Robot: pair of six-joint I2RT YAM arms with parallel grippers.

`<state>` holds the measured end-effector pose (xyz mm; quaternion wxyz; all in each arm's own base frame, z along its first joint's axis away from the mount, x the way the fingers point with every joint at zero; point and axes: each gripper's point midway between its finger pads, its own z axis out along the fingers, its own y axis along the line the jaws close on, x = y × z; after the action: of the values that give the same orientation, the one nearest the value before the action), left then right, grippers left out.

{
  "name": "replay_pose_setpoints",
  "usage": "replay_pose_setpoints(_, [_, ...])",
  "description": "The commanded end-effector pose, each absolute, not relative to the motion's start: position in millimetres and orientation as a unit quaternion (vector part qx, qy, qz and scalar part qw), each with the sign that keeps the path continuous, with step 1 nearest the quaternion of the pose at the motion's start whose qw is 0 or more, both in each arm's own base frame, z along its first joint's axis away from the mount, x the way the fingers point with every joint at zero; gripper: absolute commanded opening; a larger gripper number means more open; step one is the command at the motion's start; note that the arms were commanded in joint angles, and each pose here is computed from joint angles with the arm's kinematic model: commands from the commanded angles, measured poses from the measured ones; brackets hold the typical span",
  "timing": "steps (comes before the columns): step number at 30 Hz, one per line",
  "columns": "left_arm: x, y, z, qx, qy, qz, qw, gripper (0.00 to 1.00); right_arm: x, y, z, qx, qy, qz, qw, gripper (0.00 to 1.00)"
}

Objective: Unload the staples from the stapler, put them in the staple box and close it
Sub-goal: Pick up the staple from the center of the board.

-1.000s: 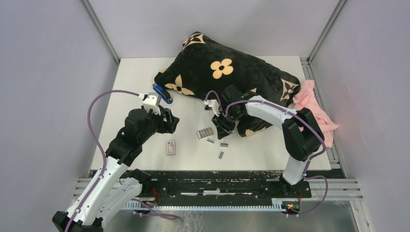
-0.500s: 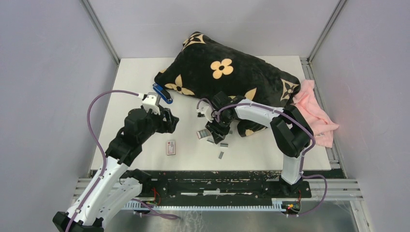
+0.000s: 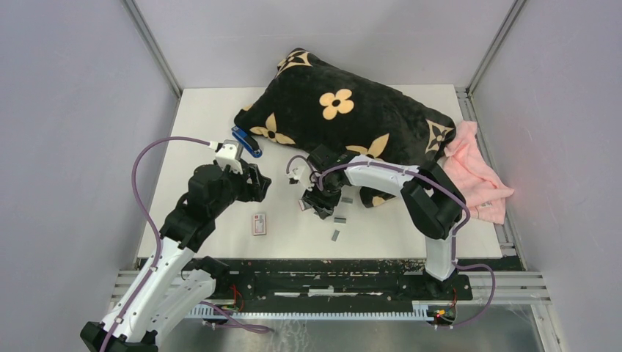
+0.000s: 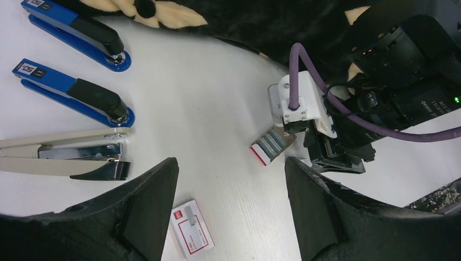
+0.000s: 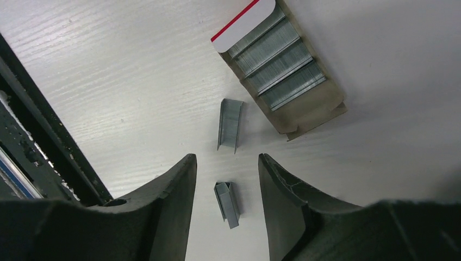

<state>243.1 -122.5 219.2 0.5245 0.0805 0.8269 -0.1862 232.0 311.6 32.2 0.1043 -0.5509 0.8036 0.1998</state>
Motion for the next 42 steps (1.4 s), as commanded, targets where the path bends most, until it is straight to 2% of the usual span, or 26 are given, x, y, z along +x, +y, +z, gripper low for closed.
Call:
replay_pose_setpoints(1, [248.2, -125.0, 233.6, 0.101, 0.806, -0.190, 0.551, 0.79, 247.8, 321.8, 36.0, -0.556, 0.802, 0.171, 0.135, 0.53])
replay_pose_setpoints(12, [248.5, -124.8, 233.9, 0.100, 0.806, -0.191, 0.552, 0.79, 242.9, 329.4, 29.4, -0.564, 0.800, 0.157, 0.133, 0.50])
replay_pose_setpoints(32, [247.7, -124.5, 234.8, 0.100, 0.804, -0.192, 0.553, 0.79, 239.9, 327.4, 28.0, -0.595, 0.784, 0.115, 0.137, 0.25])
replay_pose_setpoints(42, [247.1, -124.2, 236.2, 0.101, 0.803, -0.192, 0.556, 0.79, 226.8, 316.4, 39.5, -0.649, 0.738, 0.129, 0.130, 0.21])
